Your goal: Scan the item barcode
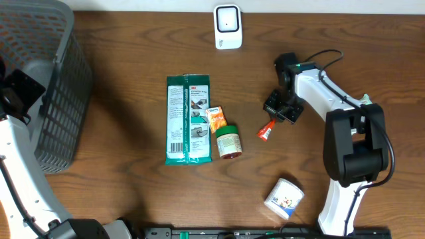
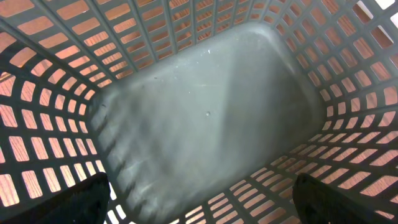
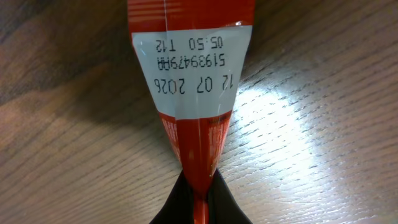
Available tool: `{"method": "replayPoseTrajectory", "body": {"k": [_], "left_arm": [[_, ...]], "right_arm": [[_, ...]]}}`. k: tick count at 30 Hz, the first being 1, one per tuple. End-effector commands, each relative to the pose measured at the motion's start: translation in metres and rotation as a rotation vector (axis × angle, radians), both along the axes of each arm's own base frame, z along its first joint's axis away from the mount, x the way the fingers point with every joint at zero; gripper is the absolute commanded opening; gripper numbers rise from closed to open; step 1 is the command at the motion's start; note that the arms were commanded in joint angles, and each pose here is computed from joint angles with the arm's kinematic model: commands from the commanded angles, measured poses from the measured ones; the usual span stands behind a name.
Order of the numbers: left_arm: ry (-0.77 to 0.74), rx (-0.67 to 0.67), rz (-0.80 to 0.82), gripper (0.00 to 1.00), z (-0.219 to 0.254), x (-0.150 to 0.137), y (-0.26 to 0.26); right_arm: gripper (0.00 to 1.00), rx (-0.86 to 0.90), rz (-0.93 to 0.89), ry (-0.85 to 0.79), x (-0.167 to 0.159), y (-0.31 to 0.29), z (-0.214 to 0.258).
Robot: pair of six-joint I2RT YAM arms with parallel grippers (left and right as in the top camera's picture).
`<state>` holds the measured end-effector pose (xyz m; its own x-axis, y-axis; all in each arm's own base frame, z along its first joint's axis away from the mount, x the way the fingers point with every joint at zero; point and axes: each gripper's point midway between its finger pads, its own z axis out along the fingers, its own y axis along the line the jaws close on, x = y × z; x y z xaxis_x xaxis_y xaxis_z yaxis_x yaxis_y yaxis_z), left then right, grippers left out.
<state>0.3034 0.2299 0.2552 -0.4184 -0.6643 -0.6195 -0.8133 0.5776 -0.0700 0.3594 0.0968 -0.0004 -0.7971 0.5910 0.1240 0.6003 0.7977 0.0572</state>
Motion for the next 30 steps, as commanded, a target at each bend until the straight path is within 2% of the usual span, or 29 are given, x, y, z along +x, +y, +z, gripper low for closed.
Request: {"method": "replayPoseTrajectory", "body": {"k": [1,21,30], "left_arm": [[0.006,0.010,-0.004,0.94,0.002,0.000,0.003],[0.006,0.010,-0.004,0.94,0.002,0.000,0.003],[0.006,0.010,-0.004,0.93,0.002,0.000,0.003]], "right_arm": [[0.01,0.040,0.008,-0.010,0.000,-0.004,0.007],[0.01,0.087,-0.014,0.005,-0.002,-0.003,0.011],[0.01,0.091,-0.002,-0.049,-0.003,-0.014,0.043]]}}
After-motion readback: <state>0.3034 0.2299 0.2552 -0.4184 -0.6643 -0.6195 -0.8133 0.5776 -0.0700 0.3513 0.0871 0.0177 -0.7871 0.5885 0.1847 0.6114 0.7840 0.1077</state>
